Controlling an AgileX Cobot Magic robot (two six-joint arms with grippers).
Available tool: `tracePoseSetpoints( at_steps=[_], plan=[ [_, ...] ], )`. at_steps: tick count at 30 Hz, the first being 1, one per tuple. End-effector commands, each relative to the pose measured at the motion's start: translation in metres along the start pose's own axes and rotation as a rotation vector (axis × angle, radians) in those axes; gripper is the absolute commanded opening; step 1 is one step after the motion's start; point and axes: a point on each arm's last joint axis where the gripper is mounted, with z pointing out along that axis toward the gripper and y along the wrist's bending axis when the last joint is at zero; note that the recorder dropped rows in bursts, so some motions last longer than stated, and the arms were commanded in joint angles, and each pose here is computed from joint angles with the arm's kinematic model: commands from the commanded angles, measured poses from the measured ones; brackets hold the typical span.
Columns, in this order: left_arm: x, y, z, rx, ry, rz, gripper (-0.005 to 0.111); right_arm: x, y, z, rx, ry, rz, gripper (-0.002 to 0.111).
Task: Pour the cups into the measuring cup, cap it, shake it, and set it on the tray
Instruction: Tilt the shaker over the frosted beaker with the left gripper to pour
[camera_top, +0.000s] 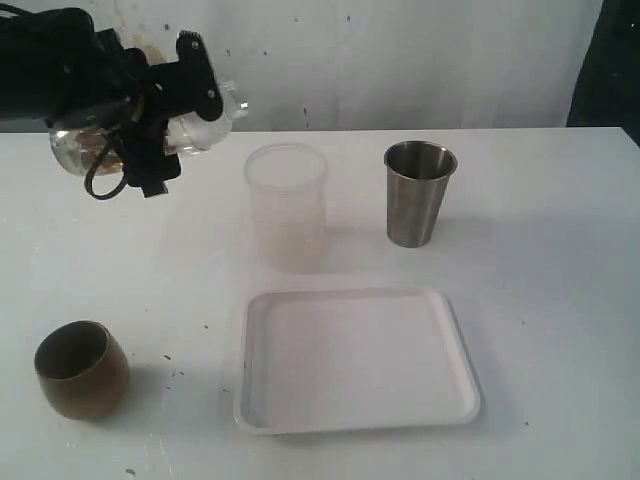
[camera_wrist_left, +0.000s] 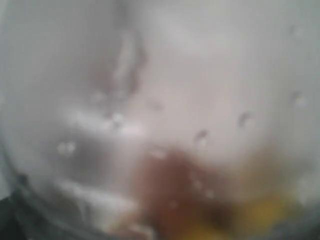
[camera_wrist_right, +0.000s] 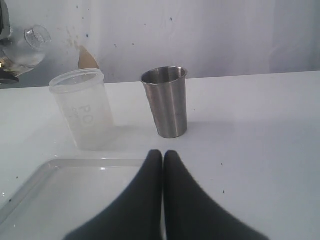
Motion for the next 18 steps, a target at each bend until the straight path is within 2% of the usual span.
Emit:
tracePoseSetpoints(
  at_steps=[1, 8, 13, 18],
  plan=[
    [-0.010, 0.011, -0.011, -0.106, -0.021, 0.148, 0.000, 0.002, 0.000, 0.000, 0.001, -0.003, -0.011, 0.000],
    [-0.020, 0.009, -0.014, -0.183, -0.003, 0.267, 0.000, 0.002, 0.000, 0.000, 0.001, -0.003, -0.011, 0.000],
    [-0.021, 0.001, -0.003, -0.204, 0.062, 0.364, 0.000, 0.002, 0.000, 0.000, 0.001, -0.003, -0.020, 0.000],
    [-0.027, -0.005, 0.001, -0.221, 0.063, 0.417, 0.000, 0.002, 0.000, 0.000, 0.001, -0.003, -0.020, 0.000]
  ],
)
